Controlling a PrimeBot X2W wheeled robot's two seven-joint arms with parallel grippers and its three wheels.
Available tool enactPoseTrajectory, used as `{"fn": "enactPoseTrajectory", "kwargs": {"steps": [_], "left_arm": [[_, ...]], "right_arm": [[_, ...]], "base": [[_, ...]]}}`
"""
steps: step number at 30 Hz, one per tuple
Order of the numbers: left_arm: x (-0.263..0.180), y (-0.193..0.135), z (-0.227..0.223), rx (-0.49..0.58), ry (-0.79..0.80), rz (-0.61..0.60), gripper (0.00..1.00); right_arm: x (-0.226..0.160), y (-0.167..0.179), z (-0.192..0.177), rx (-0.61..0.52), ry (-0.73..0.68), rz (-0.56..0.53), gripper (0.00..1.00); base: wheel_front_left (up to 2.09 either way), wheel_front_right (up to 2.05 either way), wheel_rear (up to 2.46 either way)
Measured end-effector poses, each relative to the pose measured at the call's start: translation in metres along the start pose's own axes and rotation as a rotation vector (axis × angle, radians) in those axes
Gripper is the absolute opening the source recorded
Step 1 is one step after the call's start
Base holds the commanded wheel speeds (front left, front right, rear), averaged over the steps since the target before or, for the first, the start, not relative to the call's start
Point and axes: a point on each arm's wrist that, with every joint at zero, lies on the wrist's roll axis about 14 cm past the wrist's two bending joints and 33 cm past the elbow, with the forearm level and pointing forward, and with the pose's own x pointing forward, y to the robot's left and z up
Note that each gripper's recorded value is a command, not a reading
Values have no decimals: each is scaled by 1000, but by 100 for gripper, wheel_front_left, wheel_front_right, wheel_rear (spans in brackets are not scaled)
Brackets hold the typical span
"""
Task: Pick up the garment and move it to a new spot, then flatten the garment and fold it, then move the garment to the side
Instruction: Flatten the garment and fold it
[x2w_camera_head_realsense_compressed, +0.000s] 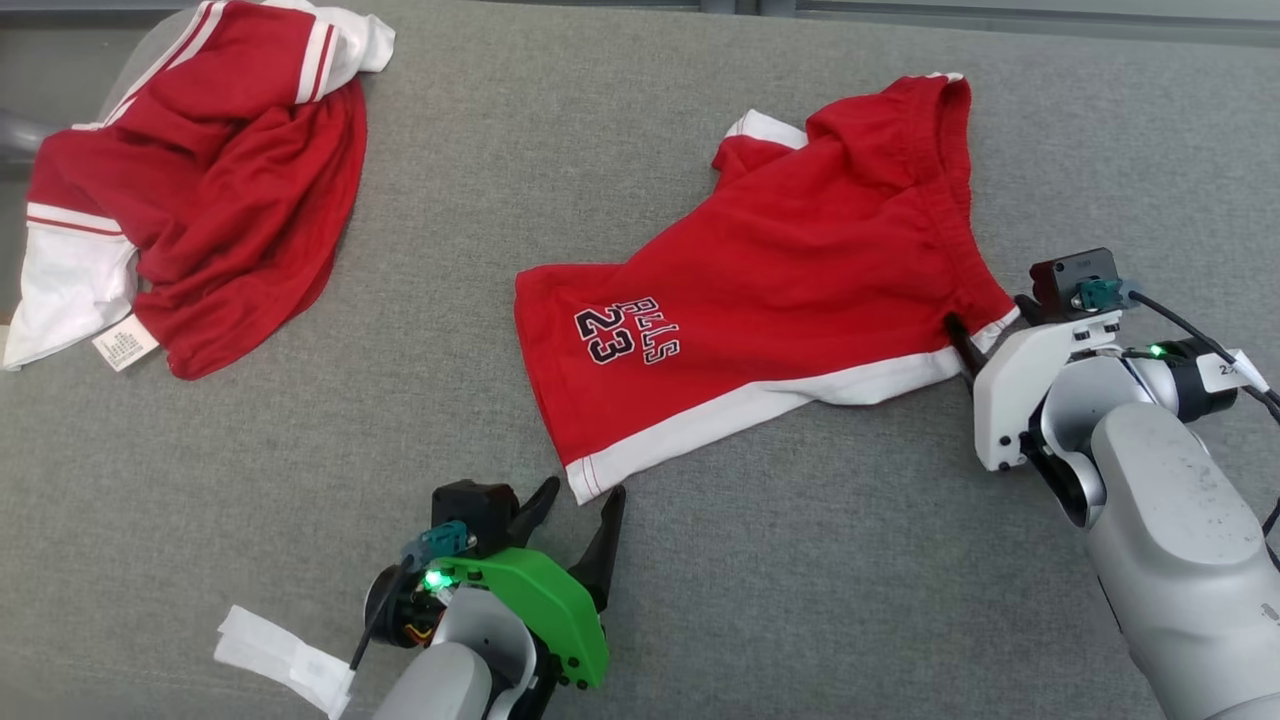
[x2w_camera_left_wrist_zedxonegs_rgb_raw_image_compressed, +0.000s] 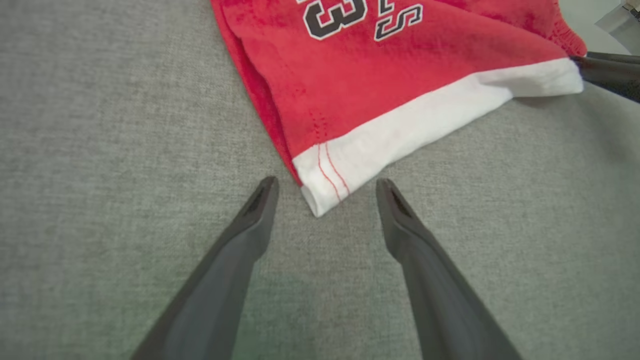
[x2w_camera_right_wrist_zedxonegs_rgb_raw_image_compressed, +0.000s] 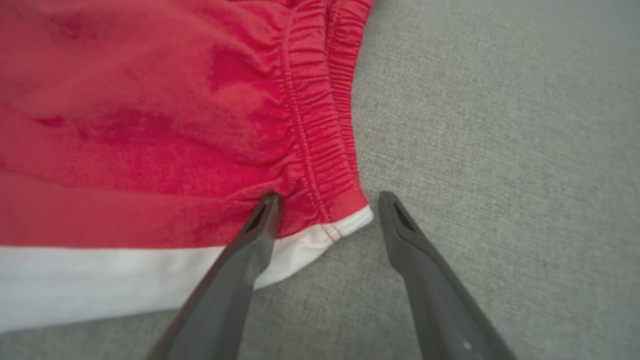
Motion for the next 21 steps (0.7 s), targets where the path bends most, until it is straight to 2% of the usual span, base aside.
{"fn": "enactPoseTrajectory", "kwargs": {"steps": [13, 14, 15, 16, 17, 18, 21], "left_arm": [[12, -3, 0, -38, 6, -14, 100], [13, -3, -2, -39, 12, -15, 100], [13, -3, -3, -42, 16, -15, 95], [14, -3, -5, -40, 22, -19, 33], [14, -4, -6, -34, 28, -22, 0], [15, -4, -7, -26, 36, -30, 0], [13, -14, -13, -57, 74, -80, 0]], "right_arm": [[9, 0, -4, 18, 5, 17, 100], [9, 0, -5, 20, 7, 17, 95], [9, 0, -6, 17, 11, 17, 77], [9, 0, -7, 17, 14, 19, 45], [9, 1, -7, 20, 16, 22, 14], [8, 1, -8, 31, 16, 22, 0], [3, -8, -2, 125, -9, -8, 0]], "base": [[0, 0, 0], [0, 0, 0], [0, 0, 0], [0, 0, 0], [0, 0, 0], [0, 0, 0], [0, 0, 0]]}}
